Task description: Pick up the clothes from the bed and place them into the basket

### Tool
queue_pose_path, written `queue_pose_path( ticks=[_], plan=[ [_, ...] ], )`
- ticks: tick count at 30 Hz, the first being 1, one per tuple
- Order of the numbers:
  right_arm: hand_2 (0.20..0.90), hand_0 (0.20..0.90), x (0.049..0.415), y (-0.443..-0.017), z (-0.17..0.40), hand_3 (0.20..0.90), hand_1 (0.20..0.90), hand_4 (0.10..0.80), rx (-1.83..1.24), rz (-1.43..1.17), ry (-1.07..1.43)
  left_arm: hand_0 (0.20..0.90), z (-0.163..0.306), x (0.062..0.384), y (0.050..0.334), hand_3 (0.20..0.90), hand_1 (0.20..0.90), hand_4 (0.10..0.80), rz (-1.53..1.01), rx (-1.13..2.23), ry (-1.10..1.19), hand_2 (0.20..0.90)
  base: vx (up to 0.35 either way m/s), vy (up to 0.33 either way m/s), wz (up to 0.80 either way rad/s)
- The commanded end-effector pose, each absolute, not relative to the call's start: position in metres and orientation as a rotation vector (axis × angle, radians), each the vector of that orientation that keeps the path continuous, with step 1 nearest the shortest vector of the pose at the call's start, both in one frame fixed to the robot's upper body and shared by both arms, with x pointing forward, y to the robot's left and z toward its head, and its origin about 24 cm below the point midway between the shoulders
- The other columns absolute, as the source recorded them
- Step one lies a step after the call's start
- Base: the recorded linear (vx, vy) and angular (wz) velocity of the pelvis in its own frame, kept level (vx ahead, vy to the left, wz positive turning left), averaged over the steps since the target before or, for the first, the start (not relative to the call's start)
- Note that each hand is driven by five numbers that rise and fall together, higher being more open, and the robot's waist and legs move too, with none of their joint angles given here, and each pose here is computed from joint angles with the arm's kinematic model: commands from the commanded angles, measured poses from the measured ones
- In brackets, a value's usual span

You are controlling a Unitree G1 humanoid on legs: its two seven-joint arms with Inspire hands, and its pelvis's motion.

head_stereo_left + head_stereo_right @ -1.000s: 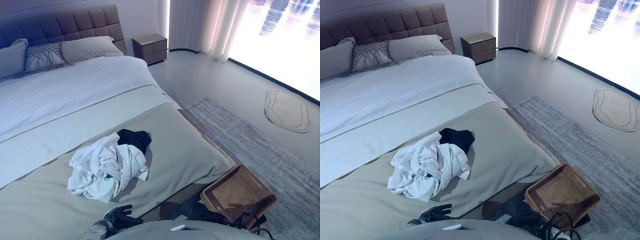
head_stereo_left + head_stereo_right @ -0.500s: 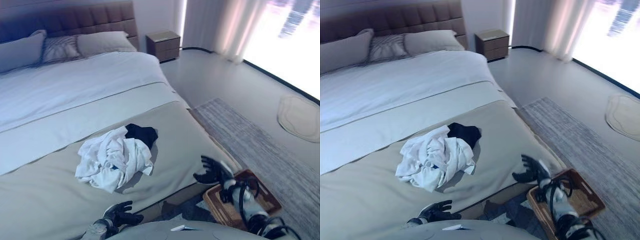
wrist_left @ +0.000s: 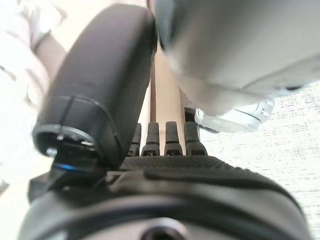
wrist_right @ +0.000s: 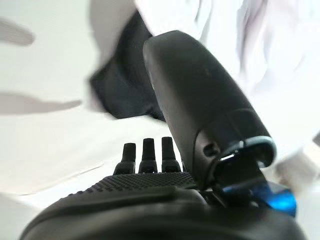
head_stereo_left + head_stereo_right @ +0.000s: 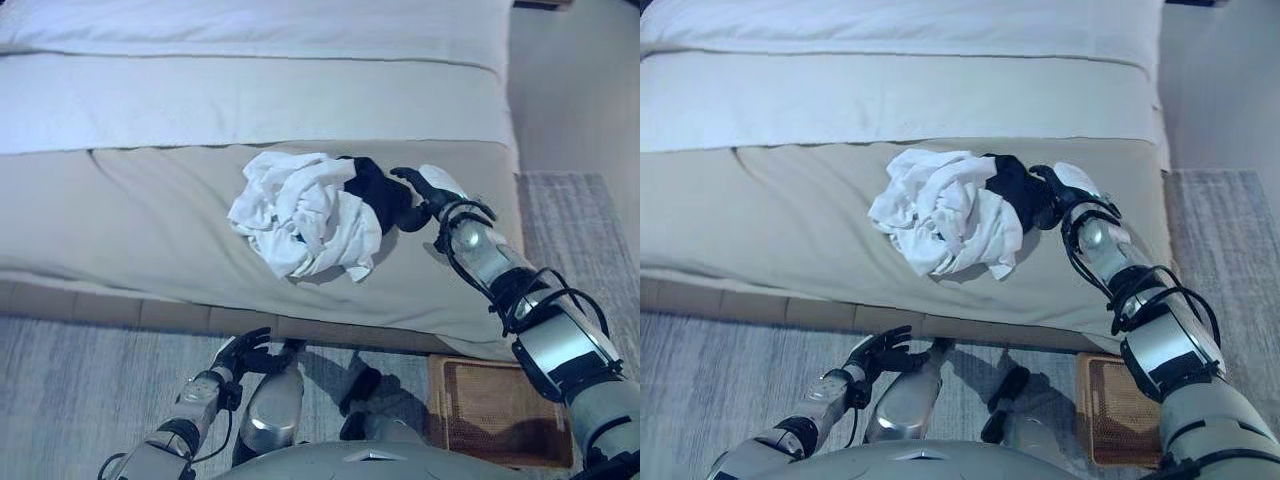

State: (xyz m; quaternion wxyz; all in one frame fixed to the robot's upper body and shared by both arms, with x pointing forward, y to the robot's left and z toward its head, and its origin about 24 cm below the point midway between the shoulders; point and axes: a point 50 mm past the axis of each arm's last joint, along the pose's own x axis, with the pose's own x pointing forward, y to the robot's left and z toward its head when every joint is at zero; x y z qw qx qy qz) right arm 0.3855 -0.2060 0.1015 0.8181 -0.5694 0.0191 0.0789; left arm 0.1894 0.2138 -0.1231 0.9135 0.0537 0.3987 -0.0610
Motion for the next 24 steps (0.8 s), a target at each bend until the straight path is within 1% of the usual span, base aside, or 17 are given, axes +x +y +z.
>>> queue_pose_path(
  ticks=[1,4,7,9,11,17,24],
  plan=[
    [0.9,0.9,0.401,-0.2,0.157,0.9,0.9,0.8,-1.346,0.092,-0.134,0.9,-0.13,0.154,0.257,0.9,0.9,0.8,-0.055,0.189,0.94,0.9,0.016,0.05,0.29],
    [0.9,0.9,0.405,-0.193,0.172,0.9,0.9,0.8,-1.379,0.04,-0.211,0.9,-0.129,0.157,0.255,0.9,0.9,0.8,-0.056,0.179,0.915,0.9,0.007,0.026,0.18],
    [0.9,0.9,0.408,-0.177,0.201,0.9,0.9,0.8,-1.391,-0.05,-0.373,0.9,-0.126,0.161,0.255,0.9,0.9,0.8,-0.047,0.159,0.887,0.9,0.064,-0.05,0.18],
    [0.9,0.9,0.409,-0.169,0.213,0.9,0.9,0.8,-1.404,-0.063,-0.409,0.9,-0.126,0.162,0.254,0.9,0.9,0.8,-0.049,0.148,0.885,0.9,0.004,0.049,0.14],
    [0.9,0.9,0.411,-0.166,0.218,0.9,0.9,0.8,-1.437,-0.056,-0.39,0.9,-0.126,0.162,0.253,0.9,0.9,0.8,-0.051,0.14,0.887,0.9,0.01,0.071,0.14],
    [0.9,0.9,0.421,-0.174,0.211,0.9,0.9,0.8,-1.543,-0.031,-0.191,0.9,-0.128,0.16,0.247,0.9,0.9,0.8,-0.058,0.114,0.88,0.9,0.013,0.054,0.1],
    [0.9,0.9,0.425,-0.176,0.208,0.9,0.9,0.8,-1.573,-0.012,-0.088,0.9,-0.126,0.163,0.25,0.9,0.9,0.8,-0.066,0.114,0.869,0.9,0.029,-0.006,0.19]
  ],
)
